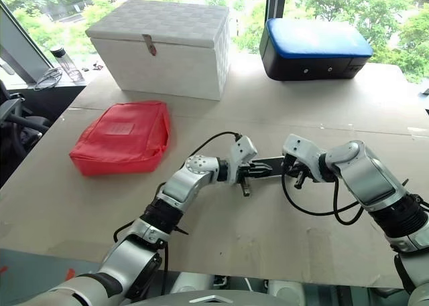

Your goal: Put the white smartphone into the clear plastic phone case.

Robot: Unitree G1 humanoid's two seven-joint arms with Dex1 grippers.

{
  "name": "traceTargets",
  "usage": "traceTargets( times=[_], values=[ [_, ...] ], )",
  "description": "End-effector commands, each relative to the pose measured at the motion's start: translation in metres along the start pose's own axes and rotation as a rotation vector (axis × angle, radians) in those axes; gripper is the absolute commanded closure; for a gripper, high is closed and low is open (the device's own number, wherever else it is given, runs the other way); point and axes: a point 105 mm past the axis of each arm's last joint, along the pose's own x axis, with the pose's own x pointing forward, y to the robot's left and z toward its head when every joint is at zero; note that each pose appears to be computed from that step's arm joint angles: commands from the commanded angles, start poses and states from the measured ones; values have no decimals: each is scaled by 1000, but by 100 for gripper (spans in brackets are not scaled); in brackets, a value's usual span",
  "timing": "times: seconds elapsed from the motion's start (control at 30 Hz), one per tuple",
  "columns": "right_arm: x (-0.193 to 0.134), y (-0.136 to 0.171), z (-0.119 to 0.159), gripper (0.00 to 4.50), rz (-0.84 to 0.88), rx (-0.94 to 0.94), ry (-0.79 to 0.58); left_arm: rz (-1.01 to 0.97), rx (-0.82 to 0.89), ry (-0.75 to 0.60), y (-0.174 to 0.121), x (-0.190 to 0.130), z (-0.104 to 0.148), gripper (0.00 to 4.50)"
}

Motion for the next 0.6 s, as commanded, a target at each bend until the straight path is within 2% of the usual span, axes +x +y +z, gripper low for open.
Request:
traceTargets(
  times=[0.03, 0.1, 0.17, 0.23, 0.3, 0.33, 0.37, 0.4, 0.5, 0.53, 0.6],
  values=[
    [25, 18, -46, 450, 63, 95, 139, 0, 17, -9, -4, 0, 3, 441],
    [19, 12, -35, 450, 7, 87, 58, 13, 28, -37, -3, -4, 7, 441],
    [8, -3, 2, 450, -100, 93, -214, 51, 53, -125, 1, -10, 21, 441],
    [-21, -18, 40, 450, -220, 146, -556, 142, 53, -285, 11, -23, 46, 441],
    [-47, -29, 51, 450, -328, 178, -713, 230, -2, -408, 22, -39, 63, 441],
    [-53, -28, 52, 393, -344, 184, -746, 248, -39, -465, 25, -47, 70, 389],
    [-58, -23, 53, 366, -358, 167, -759, 281, -60, -504, 28, -56, 76, 363],
    [-60, -21, 52, 307, -384, 162, -766, 310, -69, -522, 30, -63, 79, 308],
    [-66, -15, 48, 171, -428, 170, -797, 401, -74, -542, 35, -84, 81, 170],
    [-68, -13, 44, 107, -440, 169, -796, 427, -74, -540, 36, -91, 79, 110],
    [-72, -10, 35, 26, -464, 185, -799, 455, -82, -532, 32, -104, 76, 27]
  ],
)
